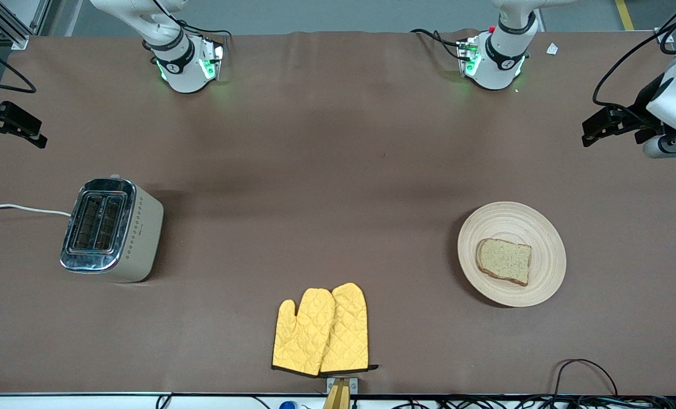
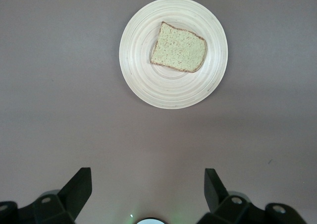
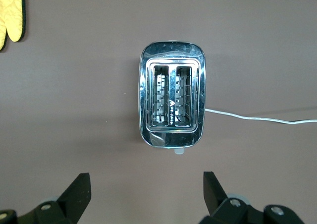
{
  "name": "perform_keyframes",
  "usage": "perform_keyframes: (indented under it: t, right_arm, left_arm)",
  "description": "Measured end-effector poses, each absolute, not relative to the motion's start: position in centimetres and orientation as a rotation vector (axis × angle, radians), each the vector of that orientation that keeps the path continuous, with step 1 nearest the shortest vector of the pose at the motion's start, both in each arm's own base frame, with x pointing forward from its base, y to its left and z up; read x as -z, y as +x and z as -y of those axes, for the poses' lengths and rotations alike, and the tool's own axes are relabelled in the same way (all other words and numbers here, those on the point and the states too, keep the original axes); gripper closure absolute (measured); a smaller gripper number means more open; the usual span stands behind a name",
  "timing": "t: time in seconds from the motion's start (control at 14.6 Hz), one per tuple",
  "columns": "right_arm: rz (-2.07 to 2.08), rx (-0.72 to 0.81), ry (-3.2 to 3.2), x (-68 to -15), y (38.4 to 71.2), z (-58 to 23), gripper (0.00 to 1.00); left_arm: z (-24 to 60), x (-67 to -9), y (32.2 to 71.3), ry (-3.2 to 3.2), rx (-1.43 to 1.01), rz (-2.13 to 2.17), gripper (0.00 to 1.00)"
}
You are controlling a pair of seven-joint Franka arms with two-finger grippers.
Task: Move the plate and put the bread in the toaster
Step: 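Reach the left gripper toward the rim of the wooden plate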
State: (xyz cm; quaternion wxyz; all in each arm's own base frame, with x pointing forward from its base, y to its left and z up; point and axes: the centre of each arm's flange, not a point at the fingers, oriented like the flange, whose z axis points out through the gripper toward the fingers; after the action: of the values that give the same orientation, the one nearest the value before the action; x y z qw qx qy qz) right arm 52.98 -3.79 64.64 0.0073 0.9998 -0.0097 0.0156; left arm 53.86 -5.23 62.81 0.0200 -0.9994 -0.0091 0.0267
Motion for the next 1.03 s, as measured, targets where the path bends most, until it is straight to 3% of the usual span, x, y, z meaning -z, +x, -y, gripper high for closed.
perform_keyframes:
  t: [0.62,1.03]
  right_arm:
    - [0.033,-0.05,3.126,-64.6,53.0,3.9,0.0]
    - [0.034,-0.049,3.126,-64.6,53.0,3.9,0.0]
  left_arm:
    - [4.2,-62.1,54.3,-3.105,-0.106,0.039,0.0]
    - [-2.7,-55.5,59.1,-3.247,-0.141,0.094,0.0]
